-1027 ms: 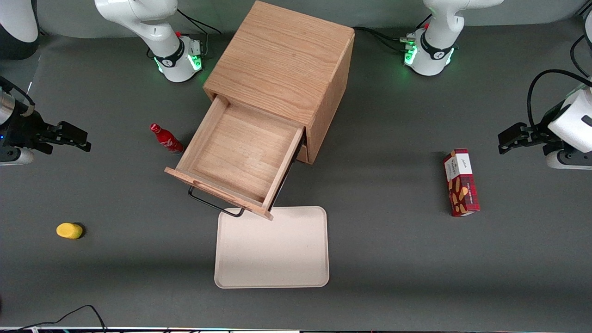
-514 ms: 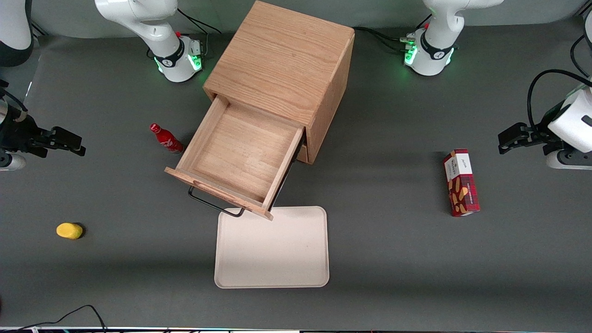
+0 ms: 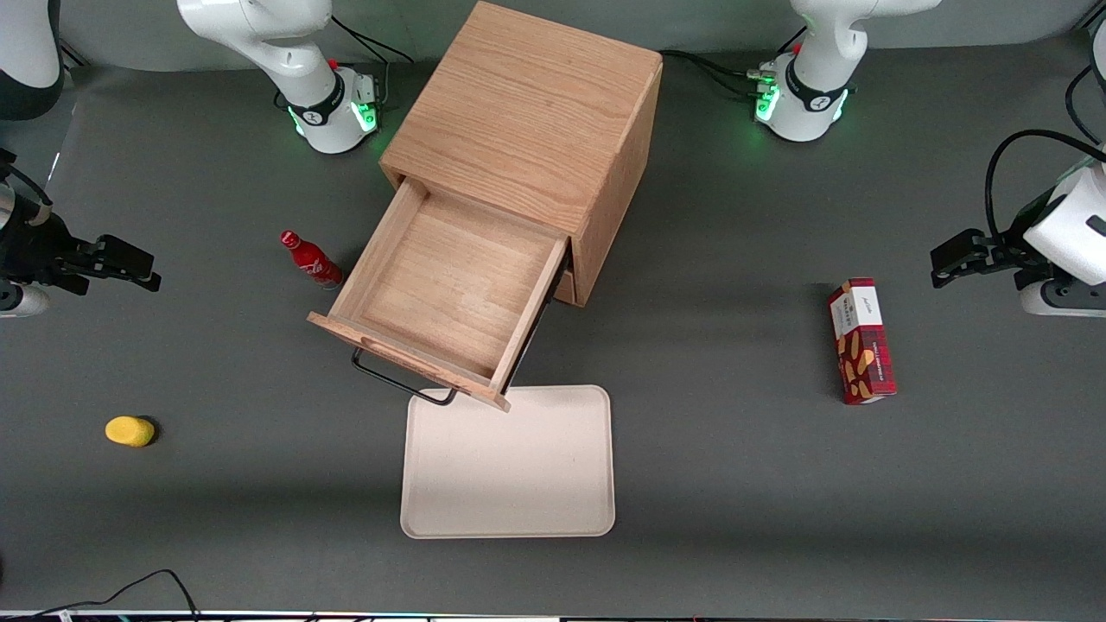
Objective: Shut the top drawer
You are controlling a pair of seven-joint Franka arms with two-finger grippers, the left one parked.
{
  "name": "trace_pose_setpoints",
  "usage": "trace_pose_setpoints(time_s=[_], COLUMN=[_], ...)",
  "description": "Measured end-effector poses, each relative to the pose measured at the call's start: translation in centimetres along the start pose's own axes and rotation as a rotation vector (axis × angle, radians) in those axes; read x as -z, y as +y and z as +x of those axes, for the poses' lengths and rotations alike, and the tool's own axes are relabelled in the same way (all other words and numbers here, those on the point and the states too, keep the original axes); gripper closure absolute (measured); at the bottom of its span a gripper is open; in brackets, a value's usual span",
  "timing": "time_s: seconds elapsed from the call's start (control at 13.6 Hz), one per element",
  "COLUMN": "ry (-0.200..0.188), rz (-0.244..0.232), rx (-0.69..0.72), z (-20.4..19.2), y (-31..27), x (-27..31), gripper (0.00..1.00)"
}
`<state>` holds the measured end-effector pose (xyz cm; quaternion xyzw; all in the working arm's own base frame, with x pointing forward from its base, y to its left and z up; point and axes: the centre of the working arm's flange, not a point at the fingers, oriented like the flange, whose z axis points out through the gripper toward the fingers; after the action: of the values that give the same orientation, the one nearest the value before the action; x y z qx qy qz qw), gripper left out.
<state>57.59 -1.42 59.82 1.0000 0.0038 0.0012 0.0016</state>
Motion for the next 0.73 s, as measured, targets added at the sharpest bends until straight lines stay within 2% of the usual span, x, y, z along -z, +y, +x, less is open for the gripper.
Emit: trace_pose_setpoints(time_s=[0.37,0.59,0.73], ry=[0.003,0.015,0.017], rz=[0.002,0.015,0.039], rx=[0.009,0.084,0.154], z=[0.0,0.1,-0.2], y=[-0.6,-5.1,-9.5], x=[0.1,0.7,0.8], gripper=[0.0,0.0,0.0])
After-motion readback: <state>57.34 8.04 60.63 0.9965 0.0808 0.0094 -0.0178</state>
